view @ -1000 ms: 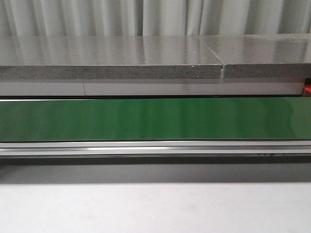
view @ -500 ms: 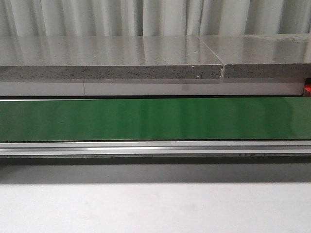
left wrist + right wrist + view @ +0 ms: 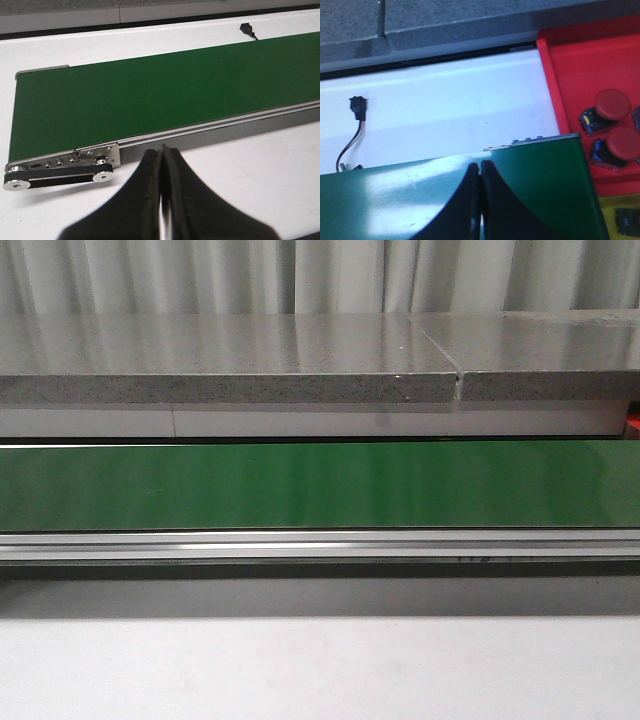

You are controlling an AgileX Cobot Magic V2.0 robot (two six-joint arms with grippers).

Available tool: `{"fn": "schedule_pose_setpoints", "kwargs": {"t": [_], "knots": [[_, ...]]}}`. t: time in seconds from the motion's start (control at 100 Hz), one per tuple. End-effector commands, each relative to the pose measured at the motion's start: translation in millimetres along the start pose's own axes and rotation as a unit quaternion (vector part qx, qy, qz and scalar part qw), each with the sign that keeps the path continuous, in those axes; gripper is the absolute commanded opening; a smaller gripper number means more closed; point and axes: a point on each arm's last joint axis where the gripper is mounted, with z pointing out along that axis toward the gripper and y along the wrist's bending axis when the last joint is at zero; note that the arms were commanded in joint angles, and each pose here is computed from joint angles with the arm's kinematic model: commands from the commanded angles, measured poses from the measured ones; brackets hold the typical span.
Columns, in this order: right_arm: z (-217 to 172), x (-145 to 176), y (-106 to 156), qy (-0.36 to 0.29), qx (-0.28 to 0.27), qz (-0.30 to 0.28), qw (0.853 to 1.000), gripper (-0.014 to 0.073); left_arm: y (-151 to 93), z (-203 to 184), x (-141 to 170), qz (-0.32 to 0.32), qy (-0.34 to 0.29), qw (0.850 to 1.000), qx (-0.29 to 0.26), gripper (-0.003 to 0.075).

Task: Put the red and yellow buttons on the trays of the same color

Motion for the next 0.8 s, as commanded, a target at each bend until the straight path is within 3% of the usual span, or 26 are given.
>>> {"fn": "schedule_pose_setpoints", "kwargs": {"t": [0.0, 0.56, 0.79], "knots": [[-22, -6, 8, -0.072, -0.021, -0.009, 0.997, -0.0066, -1, -3, -12, -0.005, -0.042, 0.999, 0.006, -0.0021], [-68, 48, 0, -0.119, -0.019, -0.049, 0.991, -0.0066, -1, -3, -12, -0.005, -0.042, 0.999, 0.006, -0.0021], [-85, 67, -3, -0.185, -0.029, -0.054, 0.981, -0.0066, -1, -3, -12, -0.005, -0.042, 0.999, 0.006, -0.0021]]}}
